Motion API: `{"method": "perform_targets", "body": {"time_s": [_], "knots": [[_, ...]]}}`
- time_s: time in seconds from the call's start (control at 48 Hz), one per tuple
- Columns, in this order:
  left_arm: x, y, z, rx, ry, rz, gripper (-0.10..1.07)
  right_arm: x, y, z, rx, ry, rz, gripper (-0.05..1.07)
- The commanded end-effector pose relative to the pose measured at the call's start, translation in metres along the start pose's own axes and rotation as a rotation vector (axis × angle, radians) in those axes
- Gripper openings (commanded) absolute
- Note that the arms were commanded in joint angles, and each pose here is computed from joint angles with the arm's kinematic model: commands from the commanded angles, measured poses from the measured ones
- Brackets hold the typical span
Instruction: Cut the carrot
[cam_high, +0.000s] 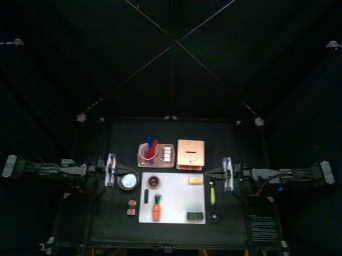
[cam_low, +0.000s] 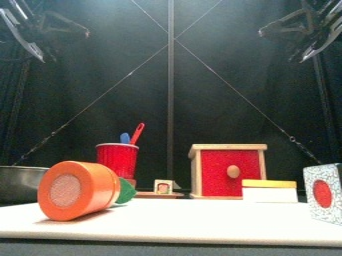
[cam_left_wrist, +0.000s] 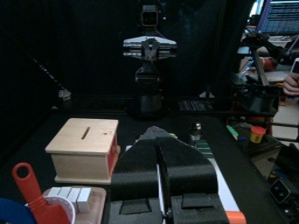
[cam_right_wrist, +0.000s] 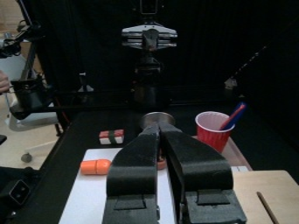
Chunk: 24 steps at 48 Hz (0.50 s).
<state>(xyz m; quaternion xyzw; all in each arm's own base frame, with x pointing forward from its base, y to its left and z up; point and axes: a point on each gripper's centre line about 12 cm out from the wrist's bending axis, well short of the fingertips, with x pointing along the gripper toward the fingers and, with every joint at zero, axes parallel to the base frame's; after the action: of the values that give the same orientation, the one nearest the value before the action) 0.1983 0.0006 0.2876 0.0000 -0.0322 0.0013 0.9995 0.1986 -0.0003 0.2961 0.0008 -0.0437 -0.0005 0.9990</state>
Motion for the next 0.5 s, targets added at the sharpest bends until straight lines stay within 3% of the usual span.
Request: {"method": "perform_targets", "body": {"time_s": [0.0, 0.146, 0.292, 0.354, 0.479], "knots": [[0.007, 0.001, 0.005, -0.004, 0.006, 0.004, 0.0, 0.007, -0.002, -0.003, 0.007, 0.021, -0.009, 0.02], [0.01, 0.001, 0.004, -0.004, 0.018, 0.004, 0.01, 0.031, -0.017, -0.007, 0.089, 0.084, -0.083, 0.03], [0.011, 0.004, 0.0, -0.014, 0.044, 0.02, 0.02, 0.069, -0.044, -0.003, 0.302, 0.165, -0.216, 0.03], [0.011, 0.007, -0.002, -0.033, 0.052, 0.038, 0.02, 0.086, -0.063, -0.006, 0.381, 0.25, -0.286, 0.03], [0.009, 0.016, -0.006, -0.075, 0.074, 0.088, 0.02, 0.114, -0.09, -0.017, 0.438, 0.46, -0.355, 0.03]]}}
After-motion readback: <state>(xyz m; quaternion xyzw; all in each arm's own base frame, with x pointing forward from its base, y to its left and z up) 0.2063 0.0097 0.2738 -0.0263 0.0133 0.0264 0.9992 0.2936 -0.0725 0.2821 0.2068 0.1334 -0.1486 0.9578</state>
